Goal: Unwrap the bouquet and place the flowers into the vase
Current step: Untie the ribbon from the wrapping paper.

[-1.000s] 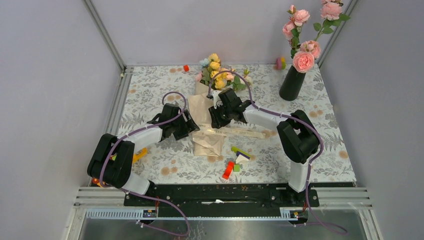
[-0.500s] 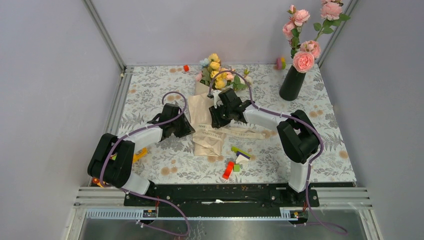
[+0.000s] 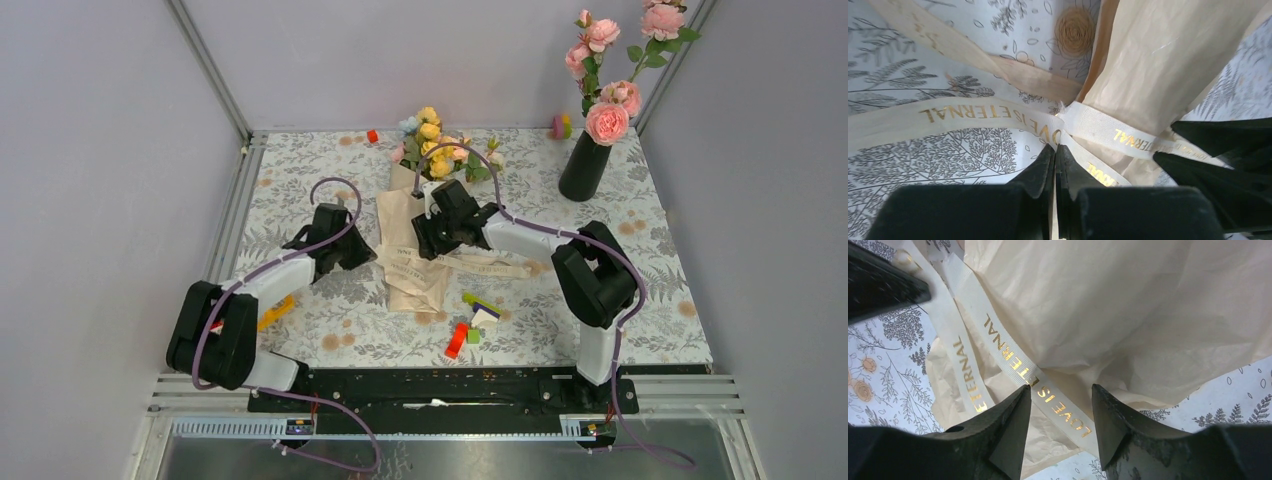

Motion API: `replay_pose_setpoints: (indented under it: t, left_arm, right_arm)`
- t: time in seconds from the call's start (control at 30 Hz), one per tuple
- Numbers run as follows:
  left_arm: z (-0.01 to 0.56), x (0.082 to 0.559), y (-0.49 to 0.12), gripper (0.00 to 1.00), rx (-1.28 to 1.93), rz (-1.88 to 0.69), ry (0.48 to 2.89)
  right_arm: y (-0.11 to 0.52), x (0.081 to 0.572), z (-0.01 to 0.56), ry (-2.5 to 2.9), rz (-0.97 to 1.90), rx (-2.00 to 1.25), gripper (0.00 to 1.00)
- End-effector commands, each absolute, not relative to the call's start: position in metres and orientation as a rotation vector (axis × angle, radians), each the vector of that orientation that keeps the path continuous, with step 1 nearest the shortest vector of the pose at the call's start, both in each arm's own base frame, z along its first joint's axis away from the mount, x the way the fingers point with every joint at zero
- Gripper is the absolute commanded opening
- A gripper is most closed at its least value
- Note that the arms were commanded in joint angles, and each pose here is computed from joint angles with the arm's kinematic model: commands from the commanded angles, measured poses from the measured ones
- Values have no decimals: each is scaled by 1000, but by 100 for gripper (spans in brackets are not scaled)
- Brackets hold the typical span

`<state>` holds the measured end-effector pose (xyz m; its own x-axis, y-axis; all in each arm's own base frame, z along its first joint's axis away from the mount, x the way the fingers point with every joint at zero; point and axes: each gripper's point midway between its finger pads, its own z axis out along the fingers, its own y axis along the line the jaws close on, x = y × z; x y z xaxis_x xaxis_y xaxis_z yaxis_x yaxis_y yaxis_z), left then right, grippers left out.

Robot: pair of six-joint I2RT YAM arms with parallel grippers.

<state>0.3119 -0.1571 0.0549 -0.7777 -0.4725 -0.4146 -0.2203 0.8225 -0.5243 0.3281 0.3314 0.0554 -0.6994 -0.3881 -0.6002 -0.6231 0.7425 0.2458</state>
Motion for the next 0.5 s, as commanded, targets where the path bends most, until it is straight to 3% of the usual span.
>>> replay_pose_setpoints:
  t: [0.0,0.3,0.4,0.47]
  left_arm:
    - [83,323,-138,0,-518,-606,2353]
    - [111,323,-88,0,-595,-528,2275]
    - [120,322,-73,0,-617,-508,2250]
    - [127,321,-65,0,-630,-499,2232]
  right_arm:
    - [340,330,53,2376,534,-806,57]
    - [336,329,44,2359,354,-844,55]
    - [333,331,42,2353,301,-834,49]
    - [331,332,43,2348,285,-828,40]
